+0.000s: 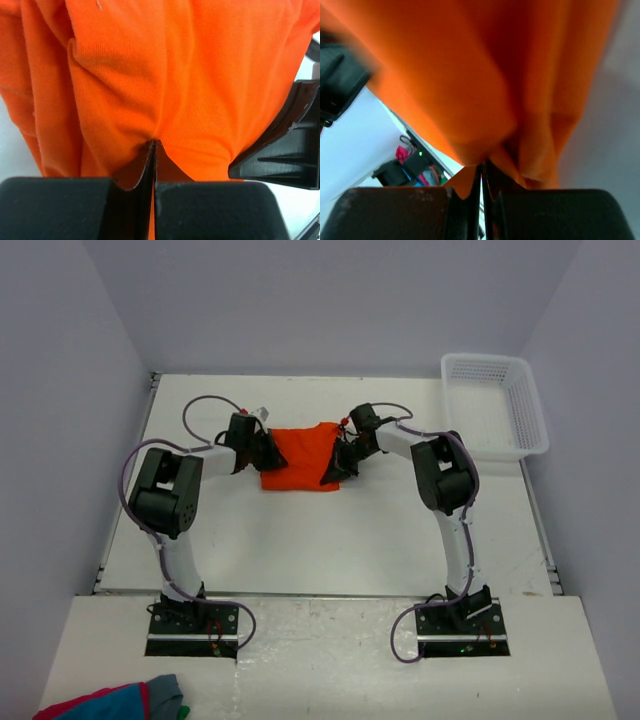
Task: Fold and stack the t-shirts
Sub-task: Smooth out wrinkles on the folded tshirt, then put the neatly folded tshirt into the corner of the board with the left arm
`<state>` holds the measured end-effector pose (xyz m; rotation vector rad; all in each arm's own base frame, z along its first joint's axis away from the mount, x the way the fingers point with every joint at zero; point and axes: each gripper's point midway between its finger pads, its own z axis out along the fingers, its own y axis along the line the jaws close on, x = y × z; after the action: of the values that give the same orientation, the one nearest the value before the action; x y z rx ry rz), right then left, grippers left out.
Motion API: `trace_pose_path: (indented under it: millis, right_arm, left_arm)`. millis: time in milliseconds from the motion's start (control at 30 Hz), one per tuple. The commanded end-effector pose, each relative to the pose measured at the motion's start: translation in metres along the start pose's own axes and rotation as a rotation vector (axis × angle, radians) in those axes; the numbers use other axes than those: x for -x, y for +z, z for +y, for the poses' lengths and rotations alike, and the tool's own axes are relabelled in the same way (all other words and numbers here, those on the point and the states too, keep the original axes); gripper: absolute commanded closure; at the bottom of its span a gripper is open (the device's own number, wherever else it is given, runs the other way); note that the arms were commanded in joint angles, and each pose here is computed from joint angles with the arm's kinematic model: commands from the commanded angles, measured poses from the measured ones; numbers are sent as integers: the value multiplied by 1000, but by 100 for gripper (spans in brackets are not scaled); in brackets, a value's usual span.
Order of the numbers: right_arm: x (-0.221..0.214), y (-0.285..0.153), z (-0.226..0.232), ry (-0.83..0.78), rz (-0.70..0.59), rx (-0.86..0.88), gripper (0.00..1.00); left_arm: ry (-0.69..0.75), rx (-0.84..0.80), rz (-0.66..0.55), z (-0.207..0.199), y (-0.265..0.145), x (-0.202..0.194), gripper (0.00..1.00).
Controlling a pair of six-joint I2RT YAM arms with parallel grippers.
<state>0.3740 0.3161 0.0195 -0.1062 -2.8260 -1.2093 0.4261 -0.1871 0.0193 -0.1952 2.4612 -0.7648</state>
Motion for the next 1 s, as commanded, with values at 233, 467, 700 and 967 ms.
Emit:
trace_pose_path:
  millis: [233, 467, 700, 967]
  right_arm:
    - [-60, -13, -10, 86, 61, 46, 100]
    - [-101, -20, -18, 78, 54, 70, 100]
    - [-158, -27, -19, -80, 44, 11, 100]
    - [-174, -76, 38, -324, -125, -86, 100]
  left_arm:
    - [17, 134, 157, 30, -22, -93, 100]
    - [34, 115, 173, 26, -46, -126, 100]
    - [86, 65, 105, 8, -76, -132, 100]
    - [211, -45, -142, -52, -128, -66, 100]
